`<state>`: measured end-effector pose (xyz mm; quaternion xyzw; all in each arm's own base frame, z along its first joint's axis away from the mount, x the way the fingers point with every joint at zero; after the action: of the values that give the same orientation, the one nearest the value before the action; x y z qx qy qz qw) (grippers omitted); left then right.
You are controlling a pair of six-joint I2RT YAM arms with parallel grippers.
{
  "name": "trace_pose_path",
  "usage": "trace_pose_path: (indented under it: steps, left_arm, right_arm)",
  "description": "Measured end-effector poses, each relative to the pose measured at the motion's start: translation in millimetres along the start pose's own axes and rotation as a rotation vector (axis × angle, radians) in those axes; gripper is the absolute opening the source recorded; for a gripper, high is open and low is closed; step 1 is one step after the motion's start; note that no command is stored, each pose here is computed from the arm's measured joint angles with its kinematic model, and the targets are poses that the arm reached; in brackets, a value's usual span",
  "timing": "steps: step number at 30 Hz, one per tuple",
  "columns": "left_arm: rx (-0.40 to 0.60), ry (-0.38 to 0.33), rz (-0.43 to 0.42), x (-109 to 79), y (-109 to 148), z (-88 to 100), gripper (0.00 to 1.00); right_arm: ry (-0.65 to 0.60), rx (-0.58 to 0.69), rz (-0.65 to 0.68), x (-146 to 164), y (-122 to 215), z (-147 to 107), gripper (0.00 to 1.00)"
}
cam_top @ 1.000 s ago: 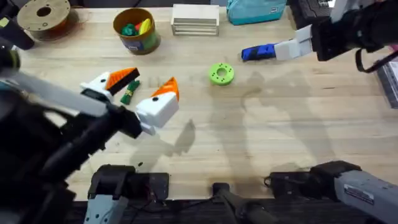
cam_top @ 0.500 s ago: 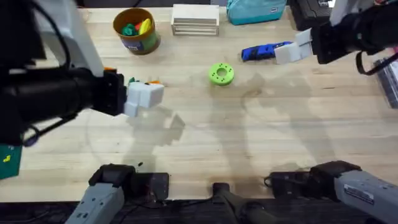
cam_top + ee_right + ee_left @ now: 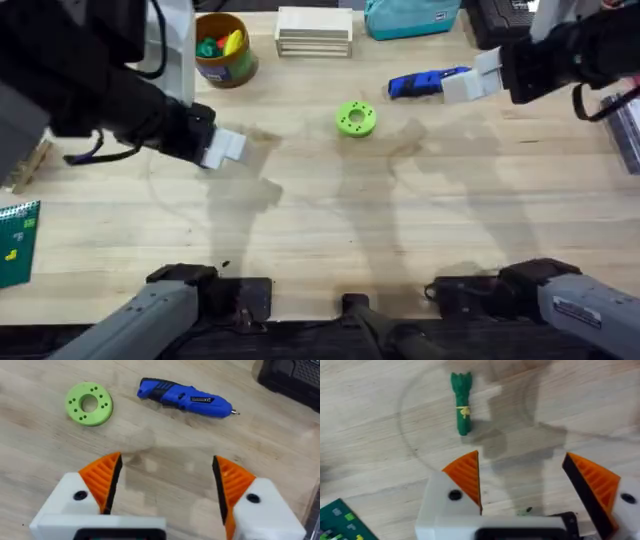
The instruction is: Pick up the gripper from the table and insert it into the empty holder that is missing its gripper. Then pick up a screw, insert it into the mounting hole, and use the screwdriver to tighten it. Finally, clean up the table by picking up the vegetable and placing it into the bucket.
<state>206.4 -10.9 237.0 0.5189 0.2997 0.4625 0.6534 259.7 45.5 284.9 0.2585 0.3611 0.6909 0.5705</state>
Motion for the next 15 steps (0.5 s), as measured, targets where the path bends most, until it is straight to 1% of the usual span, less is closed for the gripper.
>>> trace_pose_path:
  steps: [6,12,15]
  left_arm:
    - [0.059,0.005,0.058,15.4,-21.7,11.5,0.985]
    - [0.164,0.042,0.022,37.6,-55.0,11.8,0.985]
    - [0.2,0.075,0.01,53.7,-74.3,10.9,0.985]
  right_arm:
    - [0.0,0.0,0.0,0.0,0.0,-0.1,0.991]
    - [0.0,0.001,0.0,0.0,0.0,-0.1,0.99]
    - [0.0,0.002,0.0,0.0,0.0,-0.3,0.99]
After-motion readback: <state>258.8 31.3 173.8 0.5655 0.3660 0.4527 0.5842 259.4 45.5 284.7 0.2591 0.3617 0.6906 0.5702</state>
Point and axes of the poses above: each hand's point on the last joint's axis, 136 mm out from that joint toward the fingers, its own y axis back along the fingers, its own x axis along the line the jaws close on, z = x × y, the point moved 7 cm from there along y, back along the fingers, and after that the axes turned 8 degrees about -y, right-handed, at the moved point
